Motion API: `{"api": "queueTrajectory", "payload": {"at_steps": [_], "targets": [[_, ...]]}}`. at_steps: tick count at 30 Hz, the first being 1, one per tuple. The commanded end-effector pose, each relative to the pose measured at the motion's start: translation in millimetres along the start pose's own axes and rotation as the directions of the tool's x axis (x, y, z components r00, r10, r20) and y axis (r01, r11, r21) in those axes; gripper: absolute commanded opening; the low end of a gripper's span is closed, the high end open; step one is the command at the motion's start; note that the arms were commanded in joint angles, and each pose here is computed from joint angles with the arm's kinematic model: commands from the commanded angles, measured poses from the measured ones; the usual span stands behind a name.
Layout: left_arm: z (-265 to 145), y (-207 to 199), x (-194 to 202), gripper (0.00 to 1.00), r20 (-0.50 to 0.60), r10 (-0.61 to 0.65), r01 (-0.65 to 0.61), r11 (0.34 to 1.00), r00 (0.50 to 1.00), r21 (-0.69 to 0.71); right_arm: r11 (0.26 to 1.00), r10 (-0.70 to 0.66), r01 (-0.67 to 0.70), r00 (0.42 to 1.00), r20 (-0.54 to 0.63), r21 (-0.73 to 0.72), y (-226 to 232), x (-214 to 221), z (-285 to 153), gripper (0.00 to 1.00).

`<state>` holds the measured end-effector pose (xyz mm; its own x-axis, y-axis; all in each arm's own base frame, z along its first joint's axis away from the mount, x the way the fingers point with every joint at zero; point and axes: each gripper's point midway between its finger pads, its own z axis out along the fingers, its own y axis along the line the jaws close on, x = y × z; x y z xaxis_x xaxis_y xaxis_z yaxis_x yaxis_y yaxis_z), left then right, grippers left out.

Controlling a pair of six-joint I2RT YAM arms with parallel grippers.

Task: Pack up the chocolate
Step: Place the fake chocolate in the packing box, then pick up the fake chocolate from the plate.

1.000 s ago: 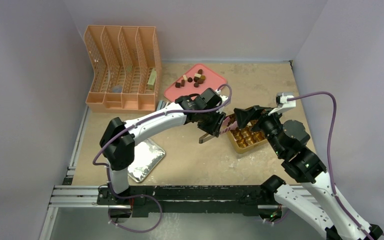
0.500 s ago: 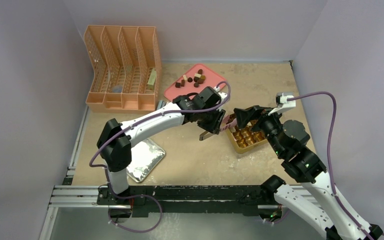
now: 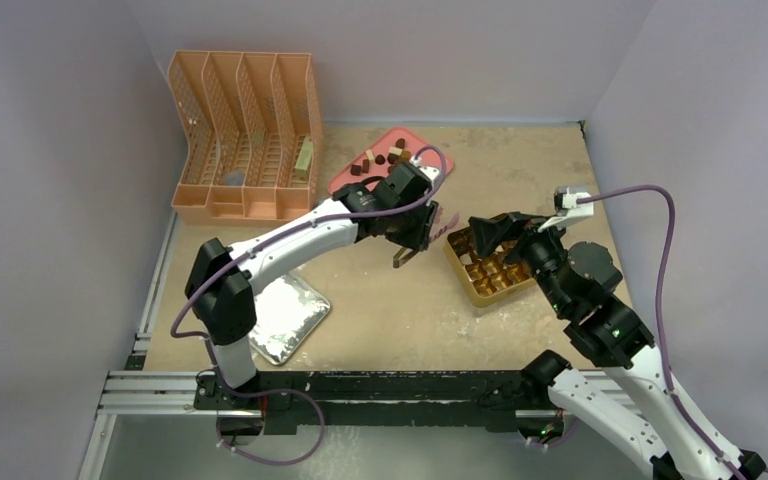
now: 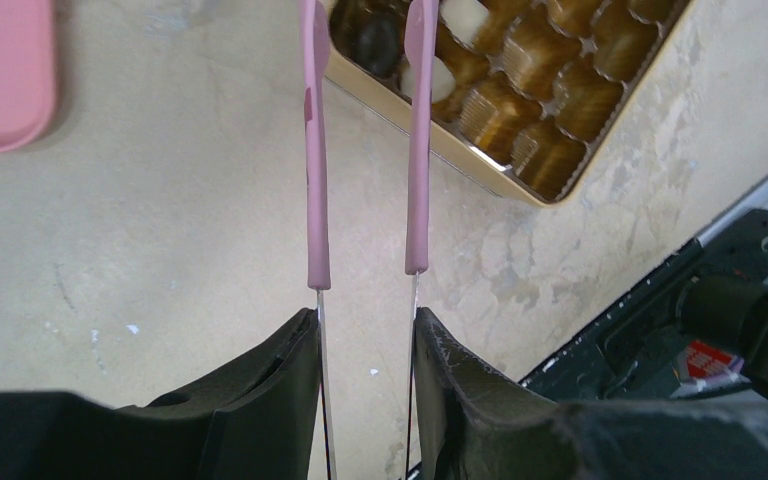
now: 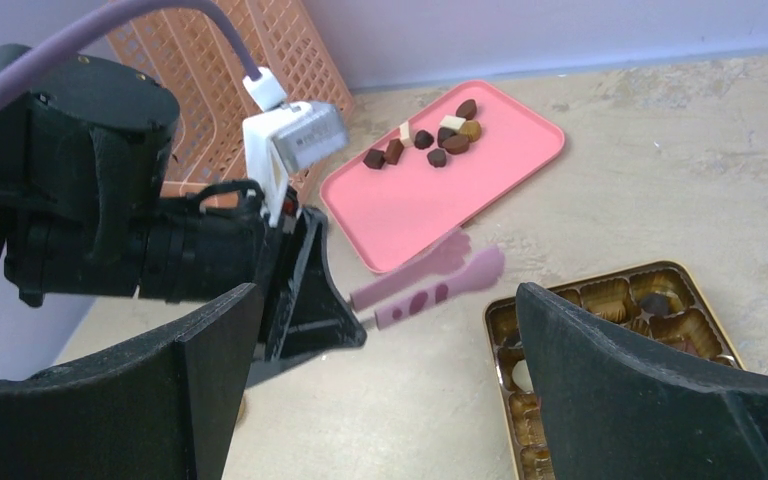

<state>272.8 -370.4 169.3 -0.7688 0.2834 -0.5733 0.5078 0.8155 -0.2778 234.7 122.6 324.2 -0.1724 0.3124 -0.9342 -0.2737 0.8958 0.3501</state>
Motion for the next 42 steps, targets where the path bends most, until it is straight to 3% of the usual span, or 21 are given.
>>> {"api": "queueTrajectory", "payload": {"at_steps": [1, 12, 20, 30, 42], "targets": [[-31, 27, -46, 0.35, 0.166, -0.079, 0.091, 0.994, 0.983, -0.063, 1.000, 0.005, -0.005, 0.999, 0.050, -0.009, 1, -12, -2, 0.99], [-41, 140, -73, 0.35, 0.238, -0.164, 0.237, 0.916, 0.957, -0.323, 1.000, 0.000, 0.001, 0.998, 0.058, -0.016, 3, -15, -3, 0.99], [-25, 203, -86, 0.35, 0.233, -0.206, 0.290, 0.857, 0.950, -0.426, 0.999, 0.001, 0.001, 0.998, 0.056, -0.036, 8, -16, 0, 0.99], [14, 243, -86, 0.34, 0.177, -0.235, 0.292, 0.826, 0.956, -0.482, 1.000, -0.006, 0.008, 0.998, 0.055, -0.030, 7, -15, 2, 0.99], [37, 256, -84, 0.36, 0.145, -0.245, 0.285, 0.838, 0.959, -0.465, 1.000, -0.008, 0.009, 0.999, 0.052, -0.027, 8, -14, 7, 0.99]]}}
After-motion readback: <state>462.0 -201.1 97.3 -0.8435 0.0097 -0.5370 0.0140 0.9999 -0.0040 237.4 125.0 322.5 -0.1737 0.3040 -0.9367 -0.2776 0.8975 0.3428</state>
